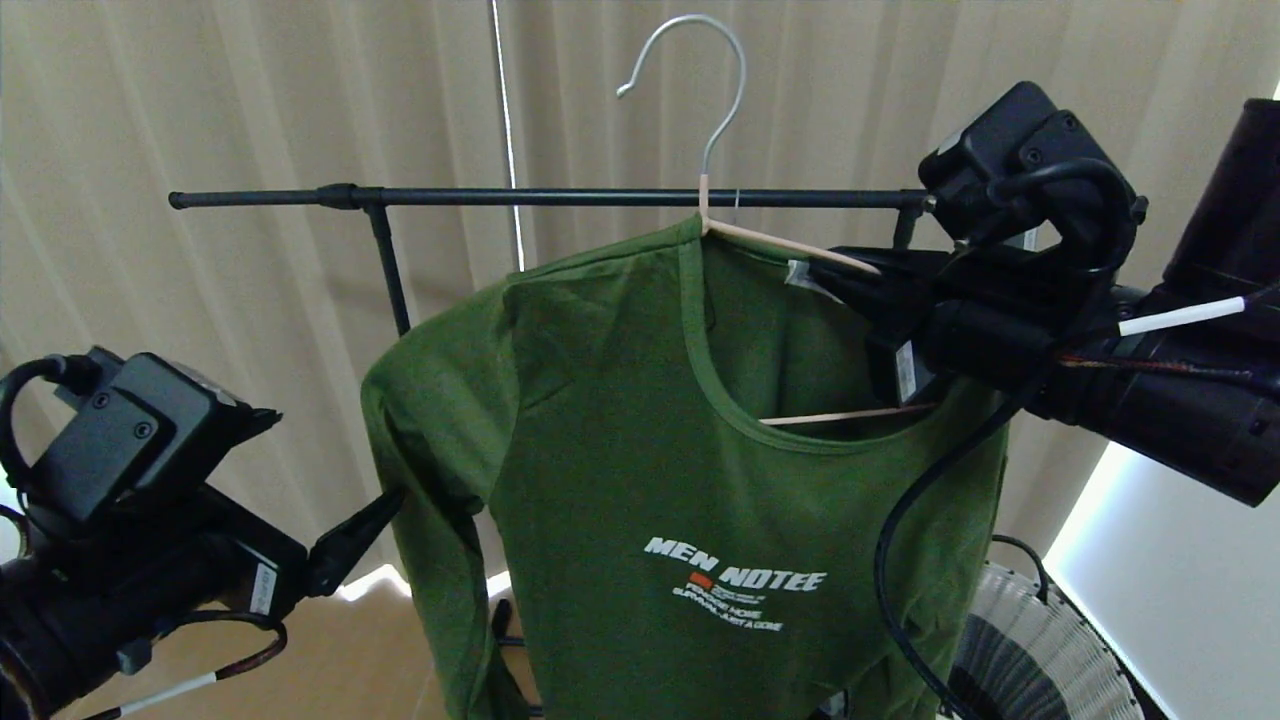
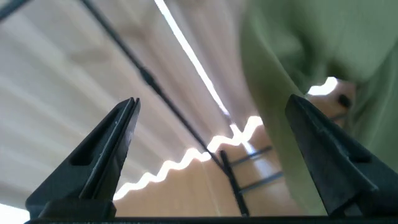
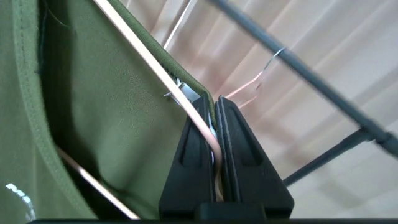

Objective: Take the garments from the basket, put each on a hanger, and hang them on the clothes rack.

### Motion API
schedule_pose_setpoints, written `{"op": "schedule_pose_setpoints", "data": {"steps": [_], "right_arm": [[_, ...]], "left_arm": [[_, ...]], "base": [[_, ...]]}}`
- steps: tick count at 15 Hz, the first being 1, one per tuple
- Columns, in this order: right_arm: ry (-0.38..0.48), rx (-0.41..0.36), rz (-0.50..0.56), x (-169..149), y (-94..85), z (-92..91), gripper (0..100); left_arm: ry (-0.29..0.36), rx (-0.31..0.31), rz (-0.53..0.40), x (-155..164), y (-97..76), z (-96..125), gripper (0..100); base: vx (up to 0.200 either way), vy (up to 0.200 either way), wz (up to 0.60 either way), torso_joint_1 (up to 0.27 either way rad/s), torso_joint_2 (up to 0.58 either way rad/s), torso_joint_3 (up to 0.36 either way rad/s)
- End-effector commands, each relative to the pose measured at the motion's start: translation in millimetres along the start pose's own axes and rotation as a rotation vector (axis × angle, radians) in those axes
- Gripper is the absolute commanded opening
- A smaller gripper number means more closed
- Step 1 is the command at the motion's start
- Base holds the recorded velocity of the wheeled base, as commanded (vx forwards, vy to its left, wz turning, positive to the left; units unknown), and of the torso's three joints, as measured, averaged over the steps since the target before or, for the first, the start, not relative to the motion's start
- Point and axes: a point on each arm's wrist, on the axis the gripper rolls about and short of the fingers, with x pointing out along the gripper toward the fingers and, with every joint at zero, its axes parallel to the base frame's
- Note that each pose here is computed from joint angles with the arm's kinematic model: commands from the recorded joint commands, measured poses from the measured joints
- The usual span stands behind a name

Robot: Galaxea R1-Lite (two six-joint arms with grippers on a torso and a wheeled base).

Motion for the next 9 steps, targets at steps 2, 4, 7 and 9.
{"op": "schedule_pose_setpoints", "data": {"steps": [2,4,7,9], "right_arm": [[-0.015,0.002,-0.004,-2.4,-1.0,2.8,0],[-0.015,0.002,-0.004,-2.4,-1.0,2.8,0],[-0.020,0.003,-0.008,-3.2,-1.8,4.0,0],[-0.019,0.001,-0.009,-3.6,-2.3,4.1,0]], "left_arm": [[-0.014,0.000,-0.044,6.5,-0.8,3.9,100],[-0.014,0.000,-0.044,6.5,-0.8,3.9,100],[-0.016,-0.005,-0.047,11.9,-0.1,7.4,0],[-0.006,-0.008,-0.038,16.2,0.8,8.5,0]], "base": [[0.000,0.000,0.00,0.000,0.00,0.000],[0.000,0.000,0.00,0.000,0.00,0.000],[0.000,0.000,0.00,0.000,0.00,0.000],[0.000,0.000,0.00,0.000,0.00,0.000]]}}
